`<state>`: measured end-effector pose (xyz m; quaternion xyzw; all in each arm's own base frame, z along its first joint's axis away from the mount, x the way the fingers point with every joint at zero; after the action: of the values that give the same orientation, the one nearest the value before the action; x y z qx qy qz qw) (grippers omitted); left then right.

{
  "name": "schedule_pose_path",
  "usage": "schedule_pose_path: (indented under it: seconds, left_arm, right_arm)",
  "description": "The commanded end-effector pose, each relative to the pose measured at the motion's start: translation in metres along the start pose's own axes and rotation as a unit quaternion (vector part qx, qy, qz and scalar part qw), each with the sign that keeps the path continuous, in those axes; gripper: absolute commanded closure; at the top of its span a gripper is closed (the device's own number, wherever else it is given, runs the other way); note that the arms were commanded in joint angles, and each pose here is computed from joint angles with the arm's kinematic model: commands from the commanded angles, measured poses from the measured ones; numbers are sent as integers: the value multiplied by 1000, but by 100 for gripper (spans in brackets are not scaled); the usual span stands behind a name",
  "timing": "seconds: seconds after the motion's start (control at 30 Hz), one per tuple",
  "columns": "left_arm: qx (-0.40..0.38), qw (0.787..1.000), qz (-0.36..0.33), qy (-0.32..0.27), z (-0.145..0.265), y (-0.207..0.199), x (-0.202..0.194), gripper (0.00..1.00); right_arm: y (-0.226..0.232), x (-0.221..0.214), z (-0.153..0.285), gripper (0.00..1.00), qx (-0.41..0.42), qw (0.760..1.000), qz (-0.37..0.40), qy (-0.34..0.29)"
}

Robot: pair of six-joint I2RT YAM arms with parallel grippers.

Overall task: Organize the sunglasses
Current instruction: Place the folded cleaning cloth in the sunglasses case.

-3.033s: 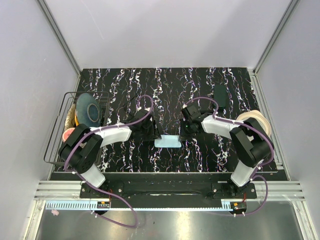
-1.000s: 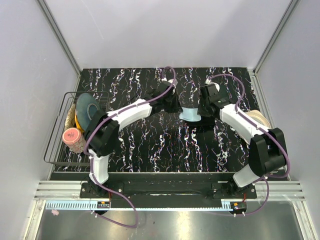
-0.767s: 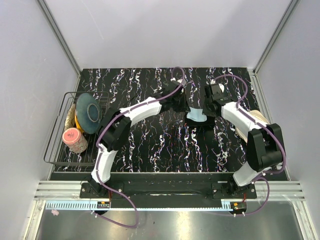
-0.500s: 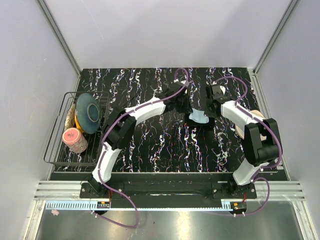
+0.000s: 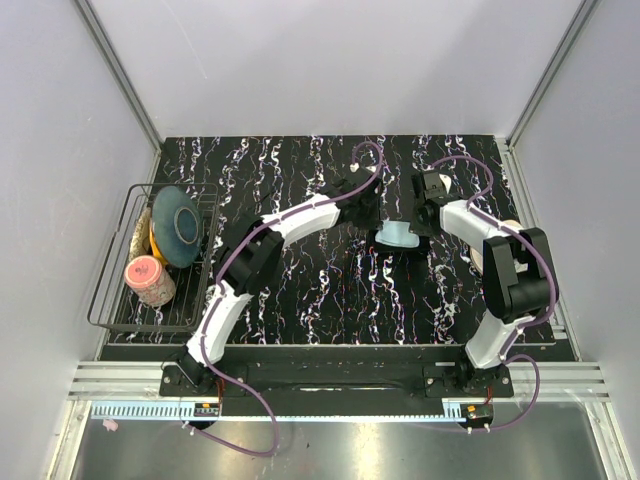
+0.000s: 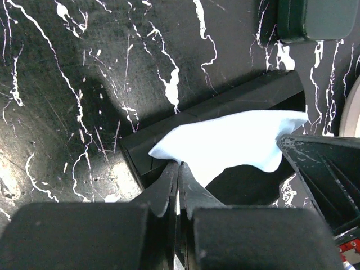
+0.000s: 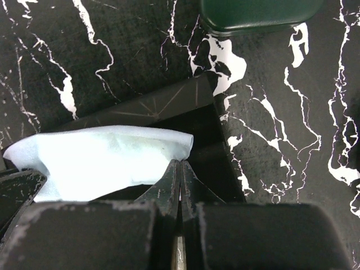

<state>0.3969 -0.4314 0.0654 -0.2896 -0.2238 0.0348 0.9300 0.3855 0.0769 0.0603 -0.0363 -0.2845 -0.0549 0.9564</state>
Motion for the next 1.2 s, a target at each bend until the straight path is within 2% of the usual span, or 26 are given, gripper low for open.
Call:
schedule_pose_path:
  seconds: [0.0, 0.5, 0.9, 1.17]
  left_arm:
    - [-3, 1000, -7, -22, 4, -12, 12, 100]
    - [14, 1000, -13, -16, -4, -4, 6, 90]
    - [26, 999, -24, -21, -3, -1, 6, 68]
    - [55, 993, -68, -82, 24, -14, 18, 60]
  right_arm:
    - [-7, 25, -3, 100, -19, 999, -7, -40]
    - [-8, 25, -19, 100, -26, 998, -4, -49]
    - [-6, 25, -24, 100, -22, 998, -1, -51]
    - [-5, 22, -25, 100, -17, 999, -3, -48]
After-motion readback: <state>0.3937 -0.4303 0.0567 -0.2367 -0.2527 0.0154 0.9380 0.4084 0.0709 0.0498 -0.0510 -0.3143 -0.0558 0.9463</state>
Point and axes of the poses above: each gripper's point midway between its finger pads, its own z axis back along the fingers, its own y axis along the line the jaws close on, x = y × z, the point moved 1 cm from there along z, back along the fingers, and after that the axes turned 9 degrees about z, right-handed, at the moved point
